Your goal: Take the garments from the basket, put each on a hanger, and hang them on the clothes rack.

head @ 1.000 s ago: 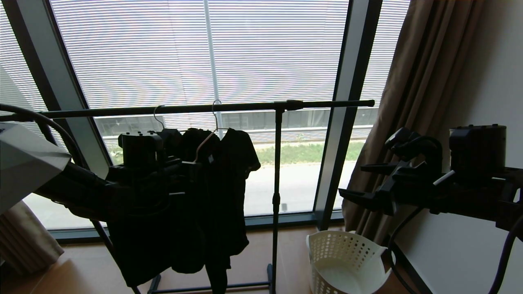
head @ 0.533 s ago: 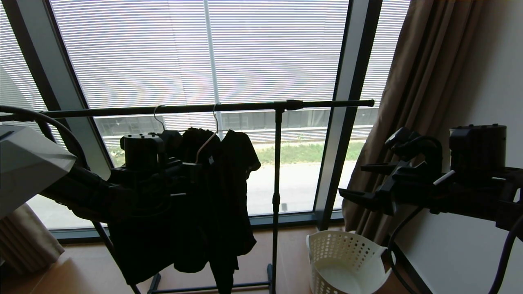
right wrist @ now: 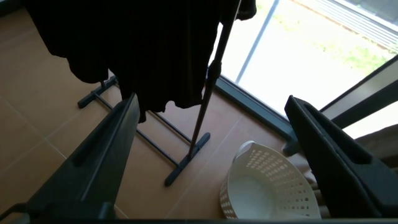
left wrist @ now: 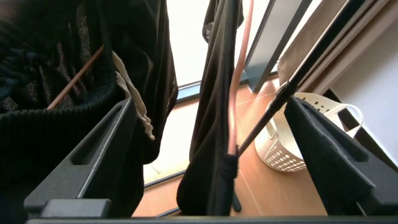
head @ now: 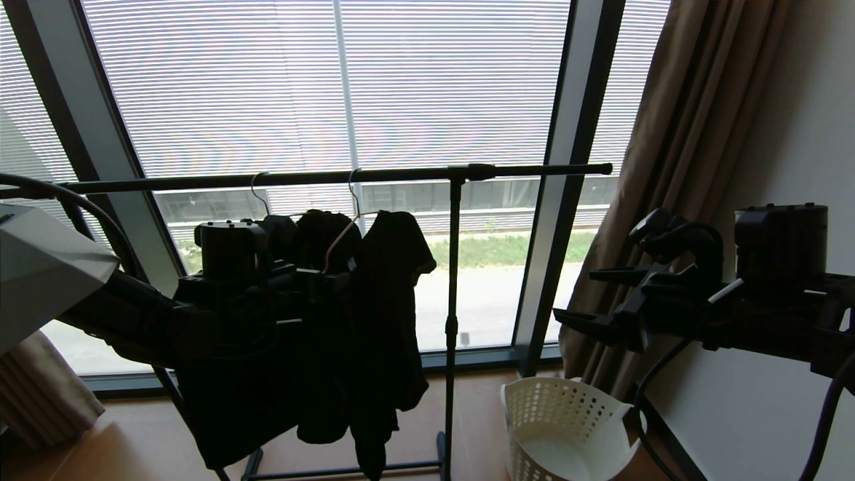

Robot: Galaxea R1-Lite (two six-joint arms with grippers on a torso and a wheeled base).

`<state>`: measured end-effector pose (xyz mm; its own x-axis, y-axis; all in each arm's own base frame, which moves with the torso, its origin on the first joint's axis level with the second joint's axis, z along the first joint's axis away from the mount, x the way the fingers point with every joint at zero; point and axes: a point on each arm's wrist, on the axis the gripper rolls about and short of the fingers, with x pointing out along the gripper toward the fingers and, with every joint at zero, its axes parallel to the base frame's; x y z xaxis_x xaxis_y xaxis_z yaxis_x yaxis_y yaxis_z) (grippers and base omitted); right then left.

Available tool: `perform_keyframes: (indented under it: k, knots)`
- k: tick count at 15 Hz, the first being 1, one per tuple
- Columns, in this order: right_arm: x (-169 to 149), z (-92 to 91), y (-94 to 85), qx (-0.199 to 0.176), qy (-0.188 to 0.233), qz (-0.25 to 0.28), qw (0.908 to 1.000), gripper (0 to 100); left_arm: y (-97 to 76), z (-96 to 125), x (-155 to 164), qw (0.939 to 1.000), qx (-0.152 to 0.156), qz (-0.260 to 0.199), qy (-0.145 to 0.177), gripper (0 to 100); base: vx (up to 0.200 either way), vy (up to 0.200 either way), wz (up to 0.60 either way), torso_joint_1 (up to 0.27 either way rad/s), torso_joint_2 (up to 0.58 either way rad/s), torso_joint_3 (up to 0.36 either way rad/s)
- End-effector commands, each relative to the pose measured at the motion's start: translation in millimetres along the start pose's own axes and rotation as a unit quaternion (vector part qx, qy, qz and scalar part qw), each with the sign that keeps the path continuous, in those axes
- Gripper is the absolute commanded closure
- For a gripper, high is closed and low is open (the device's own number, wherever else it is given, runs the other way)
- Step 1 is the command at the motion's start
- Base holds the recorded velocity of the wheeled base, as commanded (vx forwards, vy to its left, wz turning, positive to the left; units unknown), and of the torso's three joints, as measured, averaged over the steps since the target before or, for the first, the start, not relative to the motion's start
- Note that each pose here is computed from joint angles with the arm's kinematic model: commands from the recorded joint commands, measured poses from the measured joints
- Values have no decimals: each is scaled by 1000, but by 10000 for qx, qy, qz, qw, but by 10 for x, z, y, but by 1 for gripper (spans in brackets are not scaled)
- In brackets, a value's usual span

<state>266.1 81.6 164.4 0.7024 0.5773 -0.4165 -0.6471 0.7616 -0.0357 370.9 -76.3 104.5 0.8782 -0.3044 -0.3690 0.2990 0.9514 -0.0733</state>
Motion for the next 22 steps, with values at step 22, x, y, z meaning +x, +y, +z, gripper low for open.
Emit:
perform_keyframes:
  k: [22]
  knots:
    - [-1776,-598,840,-182,-647,-644,9957,0,-411,-737,-2831,9959,520,-385,-636,0,0,0,0,0,0,0]
